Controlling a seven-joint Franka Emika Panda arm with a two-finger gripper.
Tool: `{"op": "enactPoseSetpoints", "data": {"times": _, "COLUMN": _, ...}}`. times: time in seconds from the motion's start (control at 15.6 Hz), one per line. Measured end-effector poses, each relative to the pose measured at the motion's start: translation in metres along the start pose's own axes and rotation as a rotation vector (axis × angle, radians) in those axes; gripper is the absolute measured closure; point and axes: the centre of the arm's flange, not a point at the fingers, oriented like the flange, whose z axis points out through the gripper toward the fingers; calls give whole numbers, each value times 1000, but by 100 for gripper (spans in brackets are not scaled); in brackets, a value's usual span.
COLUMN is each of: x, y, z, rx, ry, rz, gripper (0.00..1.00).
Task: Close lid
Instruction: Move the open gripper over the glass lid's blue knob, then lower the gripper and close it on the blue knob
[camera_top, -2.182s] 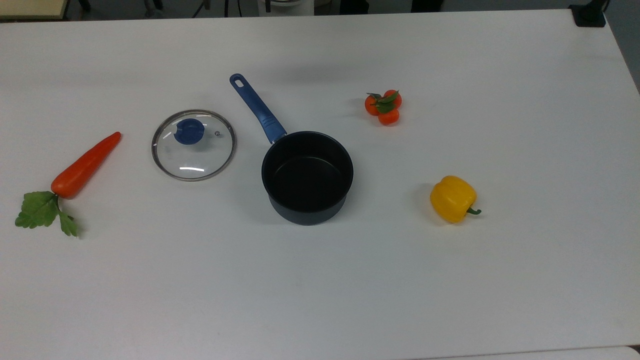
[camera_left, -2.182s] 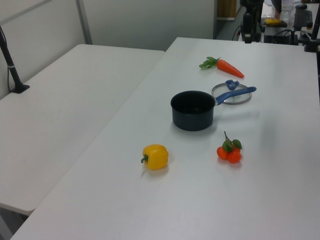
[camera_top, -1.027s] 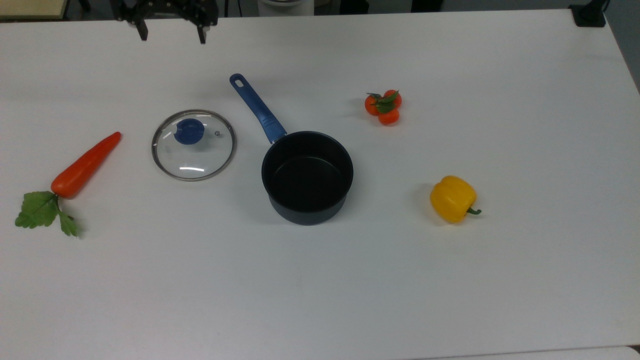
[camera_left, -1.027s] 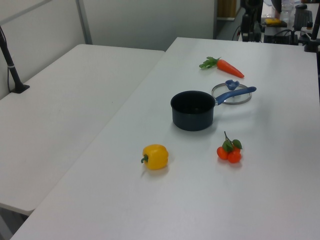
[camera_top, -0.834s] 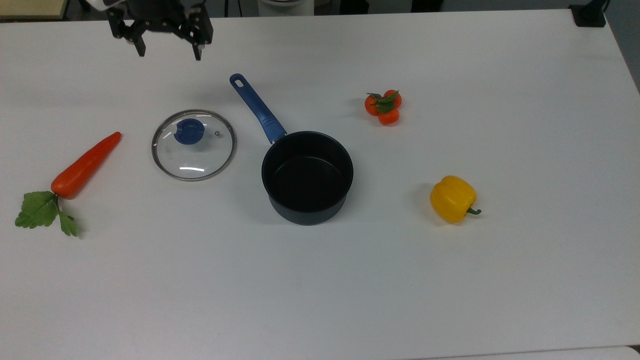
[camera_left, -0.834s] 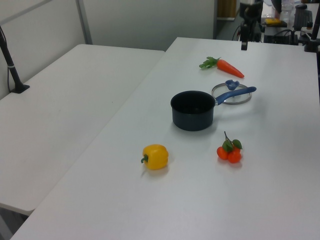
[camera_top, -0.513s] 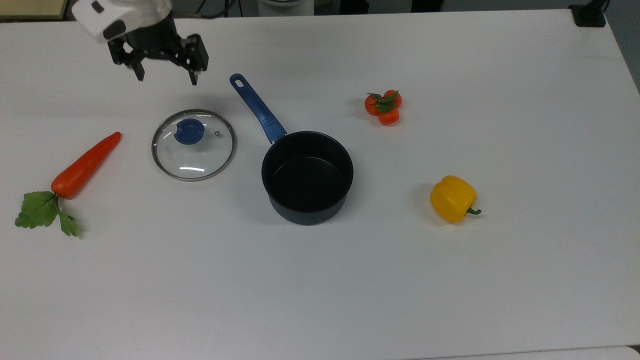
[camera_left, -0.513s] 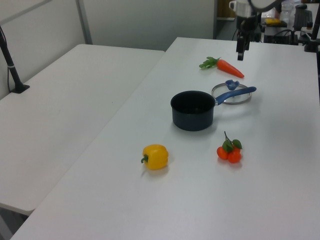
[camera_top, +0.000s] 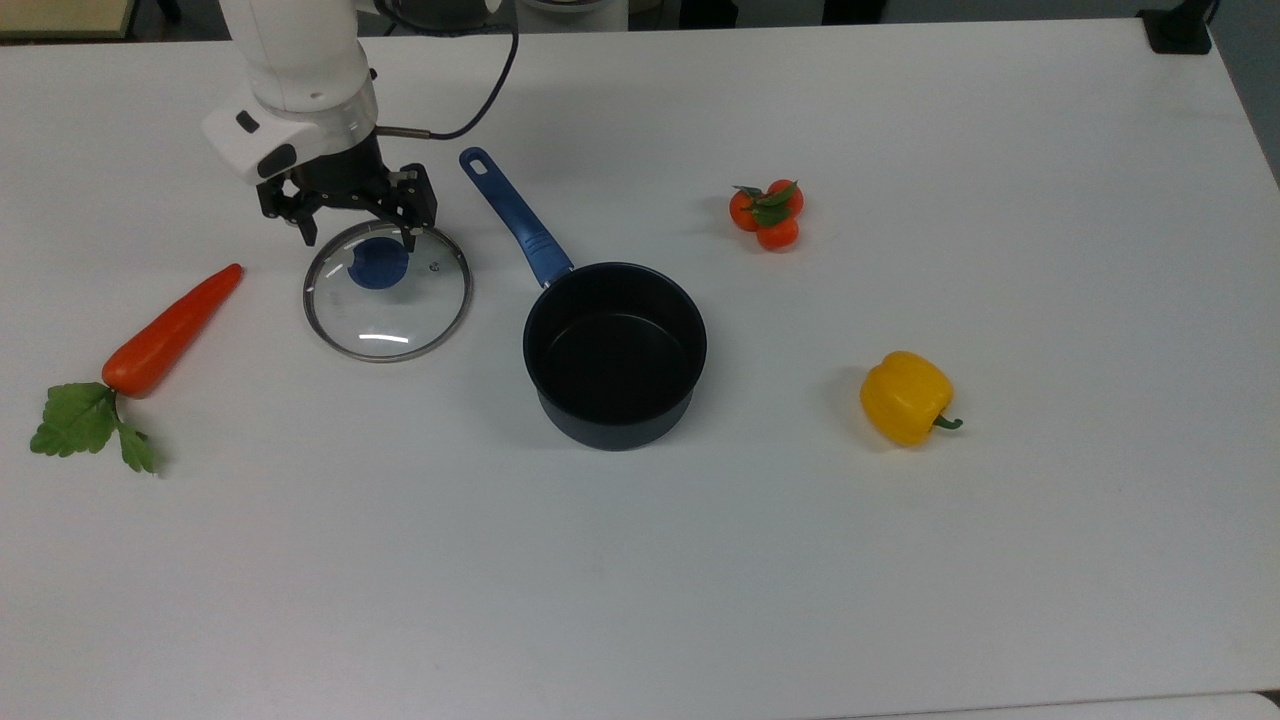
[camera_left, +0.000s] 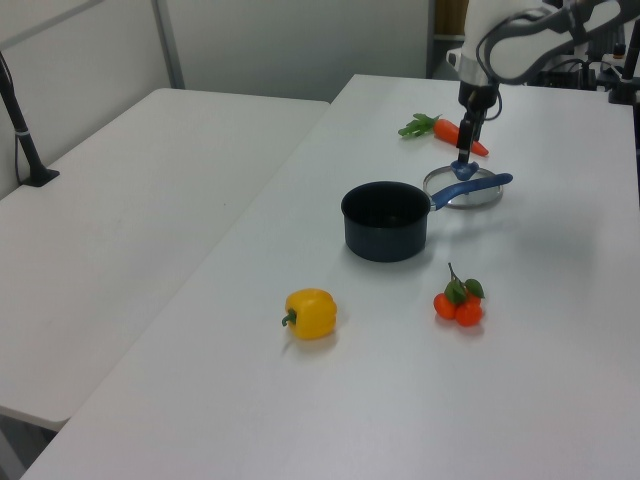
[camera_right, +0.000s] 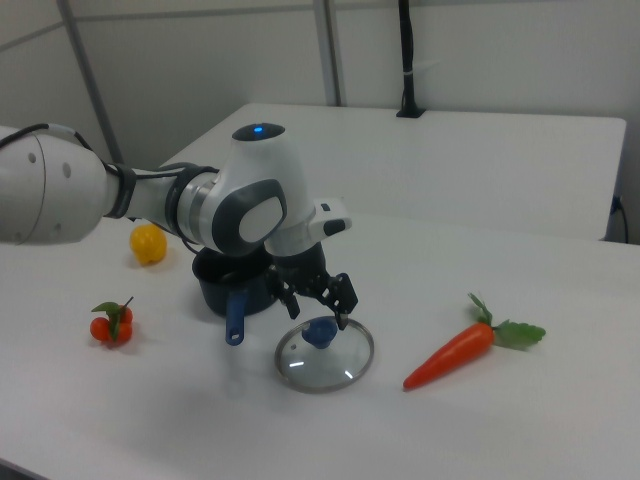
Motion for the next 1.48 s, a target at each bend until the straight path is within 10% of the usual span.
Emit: {"op": "enactPoseSetpoints", "data": {"times": 1.48, "x": -5, "y": -8, "z": 31, "rx": 12, "ry": -26, "rz": 37, "gripper": 15}}
